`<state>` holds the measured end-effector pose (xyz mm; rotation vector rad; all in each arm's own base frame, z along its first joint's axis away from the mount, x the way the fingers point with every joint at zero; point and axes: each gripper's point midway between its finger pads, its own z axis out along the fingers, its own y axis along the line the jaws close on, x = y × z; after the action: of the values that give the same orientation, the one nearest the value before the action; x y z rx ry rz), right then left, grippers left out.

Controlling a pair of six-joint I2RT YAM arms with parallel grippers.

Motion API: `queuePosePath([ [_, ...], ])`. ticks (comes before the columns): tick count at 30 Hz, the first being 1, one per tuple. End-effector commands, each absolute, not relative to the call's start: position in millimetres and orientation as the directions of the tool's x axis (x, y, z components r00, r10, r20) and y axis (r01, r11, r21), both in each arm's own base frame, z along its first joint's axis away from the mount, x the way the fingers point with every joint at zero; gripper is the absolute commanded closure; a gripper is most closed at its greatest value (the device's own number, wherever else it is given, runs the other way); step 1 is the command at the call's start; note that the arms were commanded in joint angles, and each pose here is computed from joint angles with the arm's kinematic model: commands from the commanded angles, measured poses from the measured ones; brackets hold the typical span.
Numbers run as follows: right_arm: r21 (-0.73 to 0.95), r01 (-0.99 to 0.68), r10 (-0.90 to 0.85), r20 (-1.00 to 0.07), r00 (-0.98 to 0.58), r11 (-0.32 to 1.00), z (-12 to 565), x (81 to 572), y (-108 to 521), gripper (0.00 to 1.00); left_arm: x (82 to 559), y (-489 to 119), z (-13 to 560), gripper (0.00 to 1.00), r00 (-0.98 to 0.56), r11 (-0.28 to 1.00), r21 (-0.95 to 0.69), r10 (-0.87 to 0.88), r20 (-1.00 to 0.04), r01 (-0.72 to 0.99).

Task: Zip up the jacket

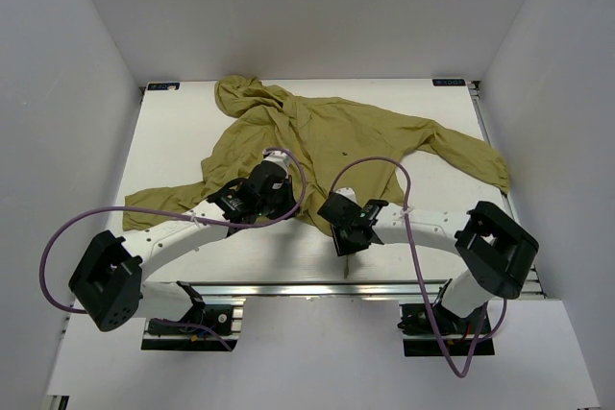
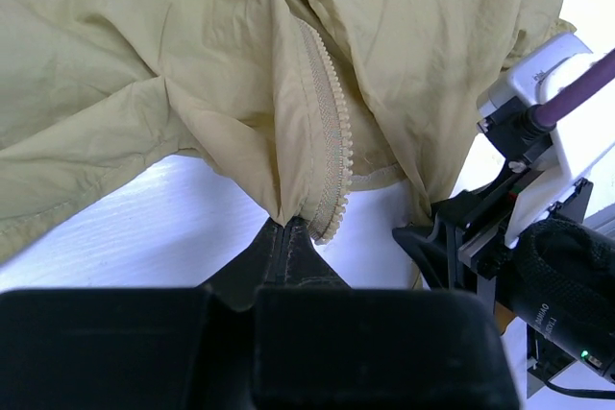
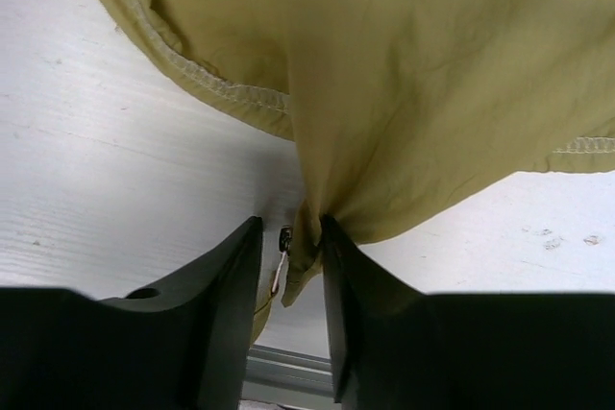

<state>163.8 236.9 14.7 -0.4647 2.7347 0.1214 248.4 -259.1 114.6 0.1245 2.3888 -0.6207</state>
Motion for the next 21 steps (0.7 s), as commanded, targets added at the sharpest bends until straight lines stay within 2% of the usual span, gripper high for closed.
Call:
queuePosePath([
  [1, 0.048, -0.366, -0.333, -0.317, -0.888, 0.929, 7, 147, 232, 0.6, 250, -258, 128, 1.0, -0.76, 0.876, -0.412, -0.085, -0.644, 0.25],
  [5, 0.098, -0.36, -0.312, -0.323, -0.893, 0.928, 12, 144, 235, 0.57, 248, -258, 127, 1.0, -0.764, 0.875, -0.414, -0.082, -0.64, 0.252],
  [9, 0.128, -0.334, -0.28, -0.321, -0.905, 0.934, 13, 145, 233, 0.62, 246, -260, 127, 1.0, -0.767, 0.868, -0.425, -0.083, -0.636, 0.258],
  [12, 0.135, -0.326, -0.269, -0.323, -0.907, 0.936, 14, 146, 232, 0.7, 245, -262, 128, 1.0, -0.769, 0.862, -0.435, -0.086, -0.633, 0.262],
  [14, 0.149, -0.327, -0.265, -0.33, -0.906, 0.933, 17, 147, 234, 0.7, 245, -263, 128, 1.0, -0.771, 0.859, -0.439, -0.085, -0.631, 0.264],
  [17, 0.173, -0.334, -0.264, -0.333, -0.905, 0.927, 18, 146, 237, 0.66, 243, -264, 128, 1.0, -0.774, 0.855, -0.443, -0.084, -0.628, 0.267],
  [21, 0.205, -0.34, -0.263, -0.328, -0.907, 0.918, 21, 145, 238, 0.55, 242, -266, 127, 1.0, -0.779, 0.85, -0.45, -0.079, -0.622, 0.273],
])
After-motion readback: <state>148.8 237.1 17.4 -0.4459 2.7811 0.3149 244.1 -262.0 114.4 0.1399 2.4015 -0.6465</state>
